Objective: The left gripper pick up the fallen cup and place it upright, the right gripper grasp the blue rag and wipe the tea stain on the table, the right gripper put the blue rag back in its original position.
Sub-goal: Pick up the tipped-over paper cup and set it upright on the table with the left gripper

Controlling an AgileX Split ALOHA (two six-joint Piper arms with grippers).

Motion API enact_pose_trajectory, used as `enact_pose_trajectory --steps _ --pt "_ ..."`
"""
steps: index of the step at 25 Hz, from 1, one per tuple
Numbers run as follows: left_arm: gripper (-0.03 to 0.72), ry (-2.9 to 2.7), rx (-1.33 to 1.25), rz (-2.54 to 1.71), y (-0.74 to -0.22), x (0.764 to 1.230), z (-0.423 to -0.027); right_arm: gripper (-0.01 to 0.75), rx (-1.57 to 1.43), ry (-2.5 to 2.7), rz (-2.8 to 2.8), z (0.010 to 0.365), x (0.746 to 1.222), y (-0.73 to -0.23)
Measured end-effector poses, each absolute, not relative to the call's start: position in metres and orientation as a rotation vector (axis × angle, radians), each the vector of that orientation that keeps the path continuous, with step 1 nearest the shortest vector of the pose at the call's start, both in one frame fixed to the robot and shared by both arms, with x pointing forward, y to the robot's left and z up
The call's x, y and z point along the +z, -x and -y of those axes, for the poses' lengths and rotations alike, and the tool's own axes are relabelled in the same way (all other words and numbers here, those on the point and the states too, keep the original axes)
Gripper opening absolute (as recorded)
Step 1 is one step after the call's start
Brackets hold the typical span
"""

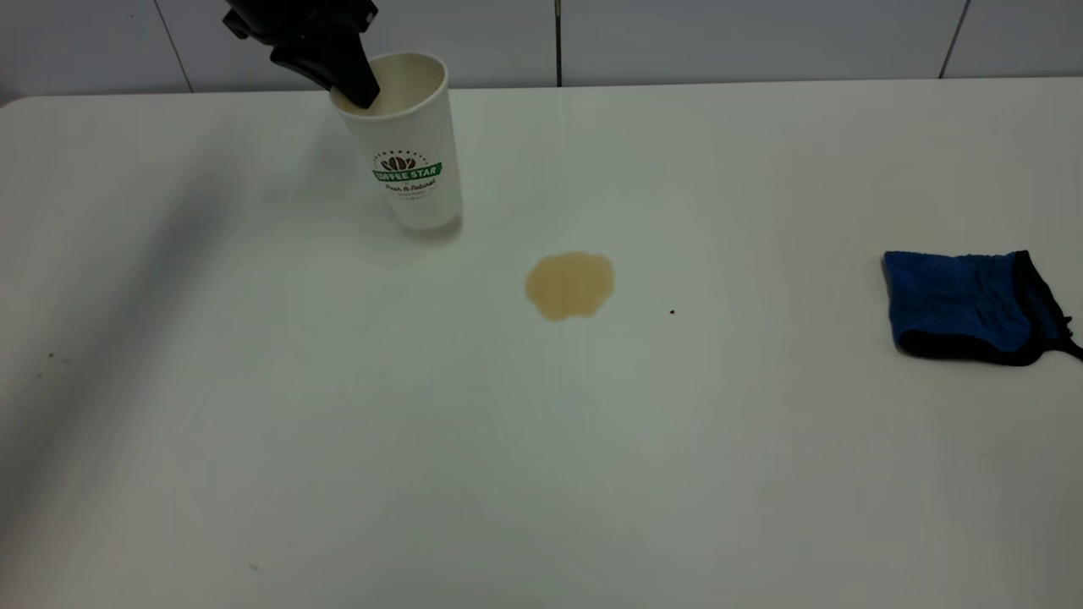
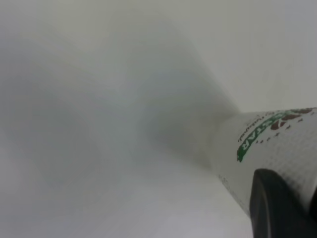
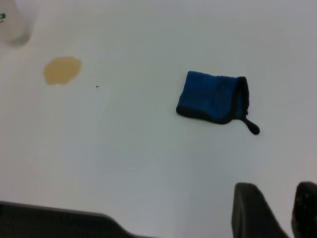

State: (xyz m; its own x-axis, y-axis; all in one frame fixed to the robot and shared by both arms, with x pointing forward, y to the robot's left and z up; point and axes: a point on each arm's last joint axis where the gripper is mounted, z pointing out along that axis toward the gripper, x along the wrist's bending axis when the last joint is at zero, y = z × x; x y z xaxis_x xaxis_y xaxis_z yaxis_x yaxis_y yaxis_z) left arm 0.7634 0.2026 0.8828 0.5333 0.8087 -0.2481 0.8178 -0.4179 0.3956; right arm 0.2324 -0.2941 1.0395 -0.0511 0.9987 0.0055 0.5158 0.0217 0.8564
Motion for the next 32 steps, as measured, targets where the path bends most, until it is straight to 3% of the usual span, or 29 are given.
enact_pose_trajectory --steps 17,20,28,32 --pt "0.157 -2.36 0.006 -1.299 -0.763 0.87 -0.194 0.238 0.934 -1.566 -1.643 0.294 1.039 -0.232" --pt "0.24 -2.361 -0.005 -1.3 -0.762 0.869 -0.194 0.238 0.934 -1.566 -1.643 0.294 1.039 -0.232" --pt "0.601 -2.366 -0.028 -1.293 -0.759 0.888 -0.195 0.238 0.934 -1.566 -1.643 0.294 1.039 -0.232" --pt "0.631 -2.378 0.011 -1.261 -0.752 0.937 -0.197 0.238 0.934 -1.566 -1.643 0.294 1.039 -0.232"
